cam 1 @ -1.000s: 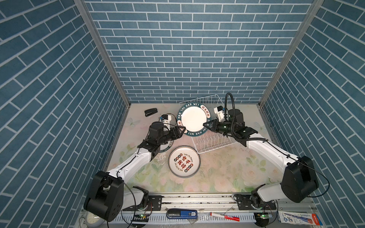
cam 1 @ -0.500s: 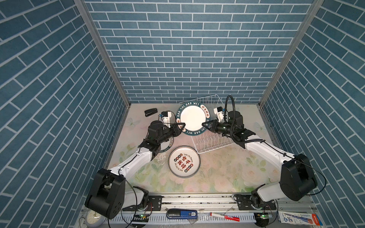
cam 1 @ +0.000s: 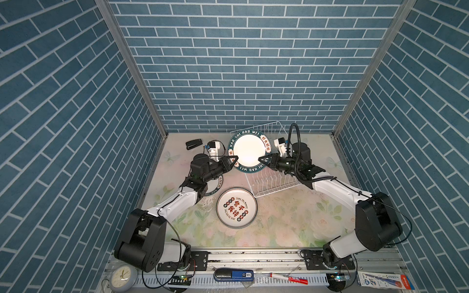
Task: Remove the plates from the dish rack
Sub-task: 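Grasp the plate rim with the left gripper while the right gripper holds it, then carry the plate down with the left gripper while the right gripper releases, then lower the plate onto the HAO SHI HAO WEI stack with the left gripper, then open the left gripper and lift it off the stacked plate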
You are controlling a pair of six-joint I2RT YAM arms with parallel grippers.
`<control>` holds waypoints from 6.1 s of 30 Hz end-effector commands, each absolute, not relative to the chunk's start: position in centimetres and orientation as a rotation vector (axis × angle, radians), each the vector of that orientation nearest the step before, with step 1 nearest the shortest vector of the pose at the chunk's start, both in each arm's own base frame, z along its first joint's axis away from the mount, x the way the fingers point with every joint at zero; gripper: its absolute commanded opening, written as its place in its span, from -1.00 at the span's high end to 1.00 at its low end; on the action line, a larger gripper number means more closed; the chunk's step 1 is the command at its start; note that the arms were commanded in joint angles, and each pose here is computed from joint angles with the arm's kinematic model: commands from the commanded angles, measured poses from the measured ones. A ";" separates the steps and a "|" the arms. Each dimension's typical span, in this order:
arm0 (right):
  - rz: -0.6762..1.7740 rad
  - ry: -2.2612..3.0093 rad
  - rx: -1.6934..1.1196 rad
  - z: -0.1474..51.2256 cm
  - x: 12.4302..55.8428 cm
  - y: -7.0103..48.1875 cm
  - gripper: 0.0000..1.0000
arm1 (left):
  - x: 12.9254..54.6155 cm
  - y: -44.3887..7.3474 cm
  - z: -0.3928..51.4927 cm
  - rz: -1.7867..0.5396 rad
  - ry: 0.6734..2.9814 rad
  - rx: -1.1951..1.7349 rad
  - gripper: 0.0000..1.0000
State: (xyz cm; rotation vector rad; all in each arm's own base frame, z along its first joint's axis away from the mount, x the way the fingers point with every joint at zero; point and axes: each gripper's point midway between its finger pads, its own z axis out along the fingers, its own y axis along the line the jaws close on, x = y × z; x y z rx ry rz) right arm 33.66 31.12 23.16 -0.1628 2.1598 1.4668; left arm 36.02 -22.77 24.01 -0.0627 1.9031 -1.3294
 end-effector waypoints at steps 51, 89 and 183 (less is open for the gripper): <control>0.361 2.327 -0.274 22.5 30.1 16.4 -0.54 | 16.3 -8.0 18.9 -0.841 2.434 -0.624 1.00; 0.260 2.308 -0.218 21.0 31.2 14.8 -0.56 | 18.5 -13.2 12.1 -1.124 2.467 -0.613 1.00; 0.057 2.402 -0.103 18.9 32.0 10.9 -0.57 | 18.1 -13.4 9.7 -0.346 2.755 -0.300 -0.18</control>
